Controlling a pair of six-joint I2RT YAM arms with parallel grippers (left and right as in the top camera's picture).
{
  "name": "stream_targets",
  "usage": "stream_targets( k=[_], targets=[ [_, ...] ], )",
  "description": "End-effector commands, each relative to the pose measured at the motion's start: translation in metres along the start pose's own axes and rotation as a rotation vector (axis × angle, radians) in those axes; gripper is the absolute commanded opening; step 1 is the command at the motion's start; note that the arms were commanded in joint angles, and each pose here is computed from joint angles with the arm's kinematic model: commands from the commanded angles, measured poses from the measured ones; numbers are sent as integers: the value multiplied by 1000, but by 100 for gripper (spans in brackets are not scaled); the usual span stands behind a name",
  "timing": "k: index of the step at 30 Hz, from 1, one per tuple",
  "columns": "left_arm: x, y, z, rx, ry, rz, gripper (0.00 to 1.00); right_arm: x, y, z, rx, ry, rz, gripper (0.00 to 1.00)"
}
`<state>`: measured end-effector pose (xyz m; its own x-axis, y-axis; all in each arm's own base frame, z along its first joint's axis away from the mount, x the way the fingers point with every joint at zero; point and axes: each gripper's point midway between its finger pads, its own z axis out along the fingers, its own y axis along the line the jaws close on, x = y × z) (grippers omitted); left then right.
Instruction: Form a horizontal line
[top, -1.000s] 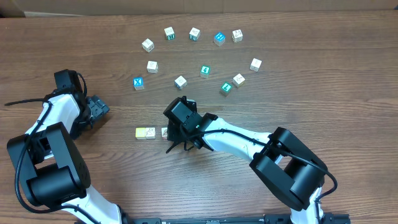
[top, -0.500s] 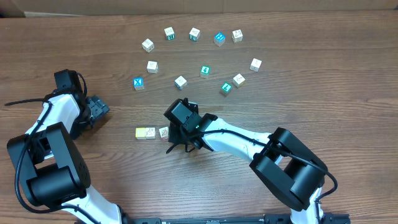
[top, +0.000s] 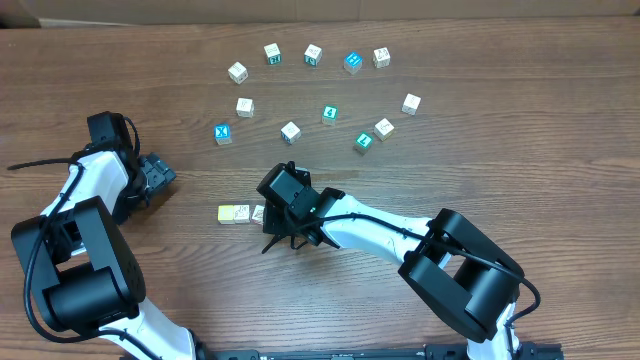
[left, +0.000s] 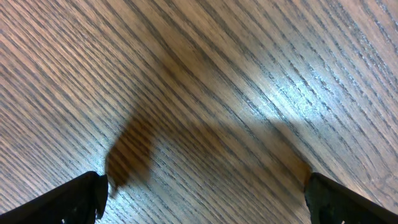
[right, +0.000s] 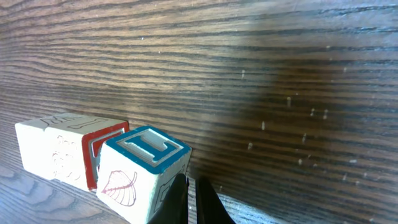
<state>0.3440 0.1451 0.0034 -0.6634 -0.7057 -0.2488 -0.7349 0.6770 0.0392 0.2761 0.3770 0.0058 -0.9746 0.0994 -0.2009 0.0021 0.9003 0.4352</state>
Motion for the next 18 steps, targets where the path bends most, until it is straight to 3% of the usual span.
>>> stream_targets(
  k=[1,18],
  targets=[
    [7,3,6,-19,23,5,100,1,-5,3,15,-6,-3,4],
    [7,3,6,-19,23,4,99,-10,4,3,-15,-56,-69,4]
  ],
)
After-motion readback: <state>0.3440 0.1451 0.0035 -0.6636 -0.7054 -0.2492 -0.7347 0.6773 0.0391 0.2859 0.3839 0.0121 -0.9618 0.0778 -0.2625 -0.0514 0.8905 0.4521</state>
